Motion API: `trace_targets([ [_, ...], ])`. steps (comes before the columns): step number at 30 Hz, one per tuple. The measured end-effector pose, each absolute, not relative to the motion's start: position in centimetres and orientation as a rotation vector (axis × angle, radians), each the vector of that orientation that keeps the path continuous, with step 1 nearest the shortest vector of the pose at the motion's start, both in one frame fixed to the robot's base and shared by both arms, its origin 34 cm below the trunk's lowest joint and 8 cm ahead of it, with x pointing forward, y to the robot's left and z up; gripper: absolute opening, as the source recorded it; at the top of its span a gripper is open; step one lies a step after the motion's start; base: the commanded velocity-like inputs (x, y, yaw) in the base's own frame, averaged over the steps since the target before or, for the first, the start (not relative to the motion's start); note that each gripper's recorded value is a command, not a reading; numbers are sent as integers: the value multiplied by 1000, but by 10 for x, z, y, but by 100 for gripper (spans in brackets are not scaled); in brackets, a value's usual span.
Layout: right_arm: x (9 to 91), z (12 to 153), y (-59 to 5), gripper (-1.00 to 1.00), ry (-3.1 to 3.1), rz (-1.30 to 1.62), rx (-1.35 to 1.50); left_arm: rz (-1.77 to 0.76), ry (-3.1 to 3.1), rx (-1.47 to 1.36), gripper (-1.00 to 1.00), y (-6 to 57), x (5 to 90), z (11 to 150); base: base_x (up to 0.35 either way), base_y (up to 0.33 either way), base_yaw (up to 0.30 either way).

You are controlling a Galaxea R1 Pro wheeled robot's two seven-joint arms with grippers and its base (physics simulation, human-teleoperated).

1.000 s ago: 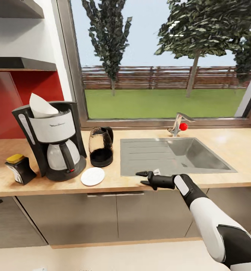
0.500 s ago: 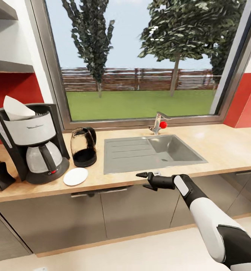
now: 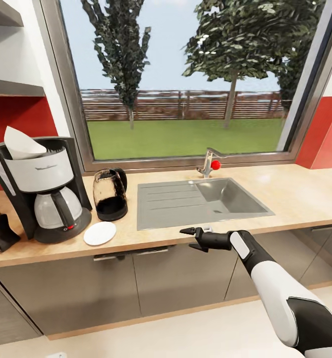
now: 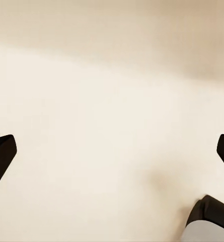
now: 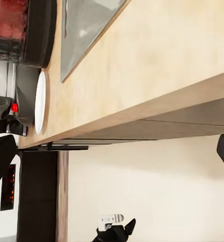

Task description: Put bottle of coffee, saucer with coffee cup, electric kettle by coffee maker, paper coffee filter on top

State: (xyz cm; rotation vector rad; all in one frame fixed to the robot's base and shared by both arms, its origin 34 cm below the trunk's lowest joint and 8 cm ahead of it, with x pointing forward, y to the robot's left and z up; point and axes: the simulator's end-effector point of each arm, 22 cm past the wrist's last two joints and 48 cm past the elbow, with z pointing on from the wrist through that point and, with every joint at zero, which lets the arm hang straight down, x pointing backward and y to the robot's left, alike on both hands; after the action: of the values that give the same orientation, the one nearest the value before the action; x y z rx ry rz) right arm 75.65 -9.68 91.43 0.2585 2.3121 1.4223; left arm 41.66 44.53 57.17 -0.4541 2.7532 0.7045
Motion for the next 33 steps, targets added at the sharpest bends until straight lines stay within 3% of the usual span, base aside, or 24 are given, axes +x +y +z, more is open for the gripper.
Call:
trace_targets([
  [12, 756, 914, -97, 100, 2312, 1422, 259, 706, 2779, -448, 100, 441, 399, 565, 0, -4, 0],
  [28, 756, 914, -97, 100, 2312, 1422, 259, 703, 2782, -445, 100, 438, 398, 564, 0, -108, -2],
  [33, 756, 915, -96, 100, 2311, 1423, 258, 702, 2782, -445, 100, 438, 398, 564, 0, -3, -176],
])
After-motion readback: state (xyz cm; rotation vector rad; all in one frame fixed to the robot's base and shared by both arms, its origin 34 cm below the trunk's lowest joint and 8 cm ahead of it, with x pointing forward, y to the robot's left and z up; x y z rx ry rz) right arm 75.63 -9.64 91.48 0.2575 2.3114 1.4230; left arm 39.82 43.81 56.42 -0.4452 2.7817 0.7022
